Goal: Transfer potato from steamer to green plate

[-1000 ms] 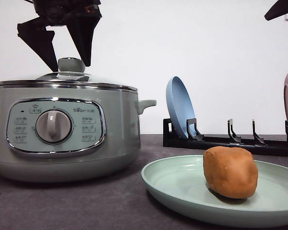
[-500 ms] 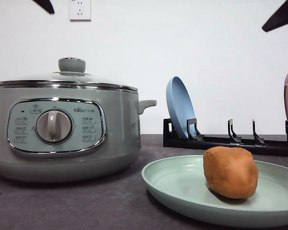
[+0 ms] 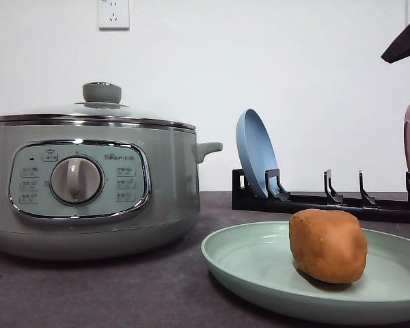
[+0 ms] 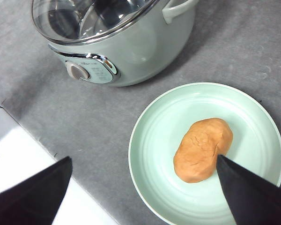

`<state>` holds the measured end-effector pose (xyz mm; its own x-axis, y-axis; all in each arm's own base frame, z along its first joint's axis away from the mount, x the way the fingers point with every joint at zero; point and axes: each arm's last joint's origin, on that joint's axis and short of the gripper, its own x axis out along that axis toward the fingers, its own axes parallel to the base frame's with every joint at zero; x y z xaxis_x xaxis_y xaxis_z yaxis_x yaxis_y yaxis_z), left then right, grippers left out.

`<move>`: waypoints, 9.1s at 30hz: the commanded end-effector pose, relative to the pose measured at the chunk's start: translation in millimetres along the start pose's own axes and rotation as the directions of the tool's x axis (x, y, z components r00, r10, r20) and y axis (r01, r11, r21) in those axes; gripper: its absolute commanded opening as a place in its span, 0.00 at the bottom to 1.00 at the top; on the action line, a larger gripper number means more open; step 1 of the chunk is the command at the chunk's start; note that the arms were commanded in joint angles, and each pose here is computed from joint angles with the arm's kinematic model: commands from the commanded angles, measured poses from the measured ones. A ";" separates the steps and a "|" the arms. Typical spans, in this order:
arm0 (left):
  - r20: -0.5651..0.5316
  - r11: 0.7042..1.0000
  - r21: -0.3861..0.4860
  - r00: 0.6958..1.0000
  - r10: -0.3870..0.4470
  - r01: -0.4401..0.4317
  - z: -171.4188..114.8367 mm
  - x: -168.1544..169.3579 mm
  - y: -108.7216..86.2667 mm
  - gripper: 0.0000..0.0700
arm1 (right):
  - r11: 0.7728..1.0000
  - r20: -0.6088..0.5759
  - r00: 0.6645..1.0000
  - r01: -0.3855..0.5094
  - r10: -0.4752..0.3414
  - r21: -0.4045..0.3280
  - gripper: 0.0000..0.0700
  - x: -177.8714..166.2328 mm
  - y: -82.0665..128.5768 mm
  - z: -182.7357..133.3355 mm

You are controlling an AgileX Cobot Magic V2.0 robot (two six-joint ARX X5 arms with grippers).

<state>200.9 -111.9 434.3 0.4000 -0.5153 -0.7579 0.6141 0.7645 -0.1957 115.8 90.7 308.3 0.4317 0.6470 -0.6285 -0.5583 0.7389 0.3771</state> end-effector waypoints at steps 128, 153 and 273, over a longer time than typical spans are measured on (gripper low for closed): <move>0.527 0.707 -0.373 0.490 0.695 -0.601 -295.3 112.7 81.9 0.00 | 0.999 0.014 1.000 -0.009 0.010 -0.051 0.00 -2.0 3.1 4.1; 0.527 0.707 -0.373 0.490 0.695 -0.601 -295.2 112.6 81.8 0.00 | 0.839 0.738 0.507 0.524 -0.446 0.147 0.00 -23.9 -84.8 -64.7; 0.527 0.707 -0.373 0.490 0.695 -0.601 -295.2 112.6 81.8 0.00 | 0.809 0.615 0.578 0.560 -0.536 0.179 0.00 30.0 -116.0 -137.8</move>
<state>94.6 6.8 156.4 0.9851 0.0732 -0.1556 -0.0598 0.9942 0.0895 95.7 -1.4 153.3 0.9845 0.0940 -0.1483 -0.0830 0.9934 0.0786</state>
